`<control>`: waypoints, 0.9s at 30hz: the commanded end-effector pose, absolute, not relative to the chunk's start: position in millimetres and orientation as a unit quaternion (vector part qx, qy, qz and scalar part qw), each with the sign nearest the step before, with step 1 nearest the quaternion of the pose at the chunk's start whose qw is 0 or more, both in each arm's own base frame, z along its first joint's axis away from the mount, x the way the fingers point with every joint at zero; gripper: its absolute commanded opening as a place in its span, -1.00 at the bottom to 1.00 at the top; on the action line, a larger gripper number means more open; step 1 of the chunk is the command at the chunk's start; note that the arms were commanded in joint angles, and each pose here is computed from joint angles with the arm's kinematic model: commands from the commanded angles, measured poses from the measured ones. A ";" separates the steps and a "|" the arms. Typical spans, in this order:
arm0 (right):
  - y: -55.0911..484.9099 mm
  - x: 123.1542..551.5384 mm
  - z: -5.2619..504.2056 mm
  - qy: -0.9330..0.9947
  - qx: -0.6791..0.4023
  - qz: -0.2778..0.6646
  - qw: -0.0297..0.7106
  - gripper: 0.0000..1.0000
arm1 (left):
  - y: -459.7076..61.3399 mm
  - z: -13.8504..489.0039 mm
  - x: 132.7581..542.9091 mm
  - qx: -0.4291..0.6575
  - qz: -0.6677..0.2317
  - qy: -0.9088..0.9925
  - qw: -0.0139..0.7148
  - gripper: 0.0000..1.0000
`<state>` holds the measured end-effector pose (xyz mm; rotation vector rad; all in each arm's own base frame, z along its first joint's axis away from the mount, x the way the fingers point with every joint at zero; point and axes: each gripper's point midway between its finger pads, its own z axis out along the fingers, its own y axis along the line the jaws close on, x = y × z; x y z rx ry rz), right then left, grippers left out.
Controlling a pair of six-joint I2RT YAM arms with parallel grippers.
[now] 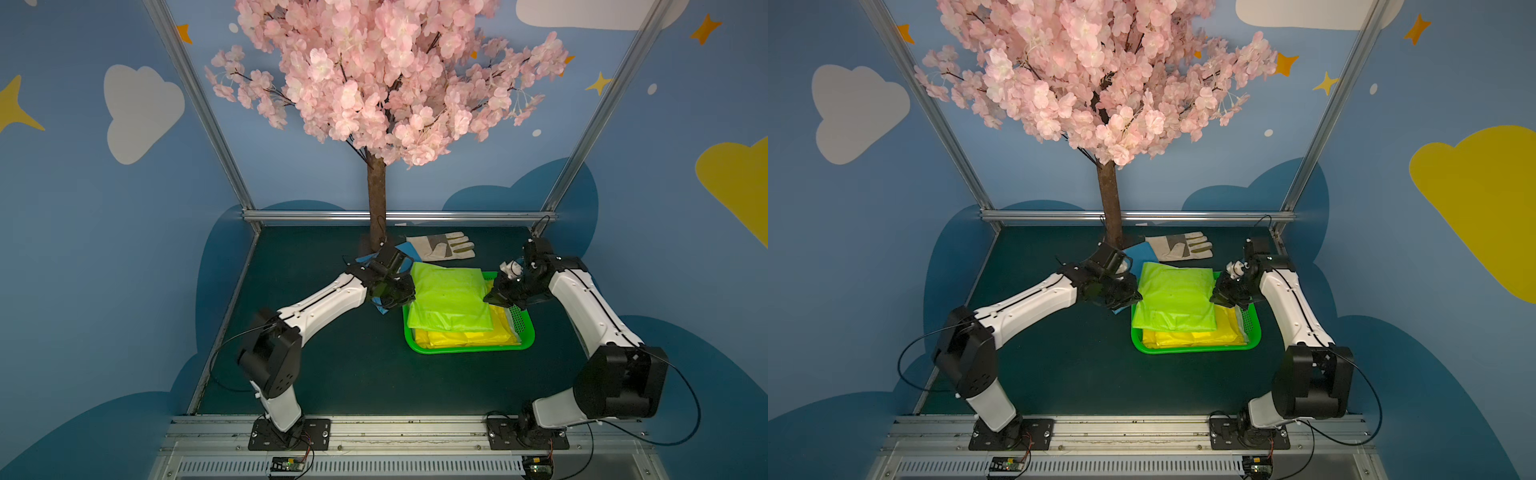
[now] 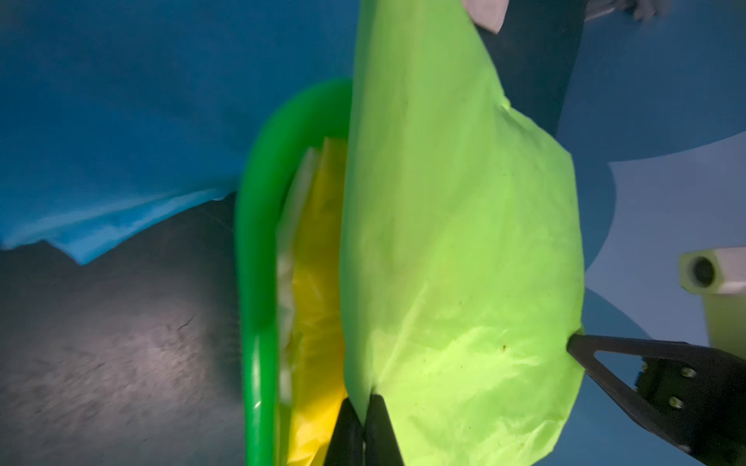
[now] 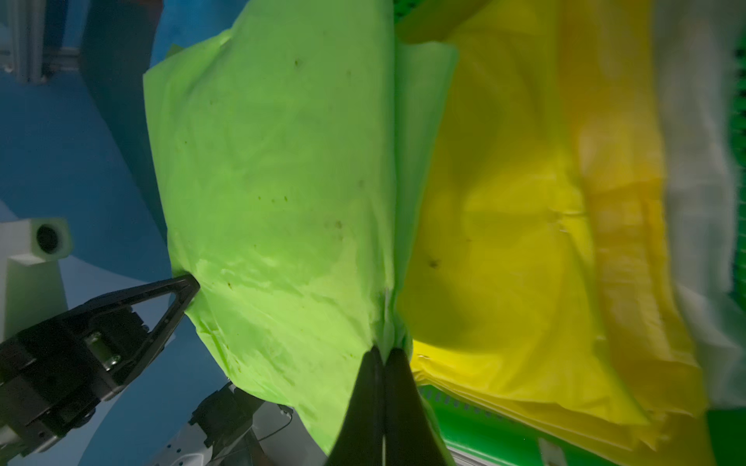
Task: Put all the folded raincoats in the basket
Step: Place the raincoat in the basket.
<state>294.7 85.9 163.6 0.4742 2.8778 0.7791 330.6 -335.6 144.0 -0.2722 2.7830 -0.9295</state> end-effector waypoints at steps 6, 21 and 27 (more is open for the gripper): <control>47.2 285.4 144.2 0.968 0.176 0.165 0.061 -1.00 | -372.1 105.5 328.3 -0.078 -0.266 0.958 0.080 -0.95; 46.0 296.9 142.4 0.970 0.175 0.166 0.034 -1.00 | -385.8 139.5 299.9 -0.062 -0.283 0.953 0.088 -0.95; 39.3 297.5 142.5 0.971 0.180 0.150 0.036 -1.00 | -388.1 155.3 296.3 -0.053 -0.289 0.951 0.093 -0.96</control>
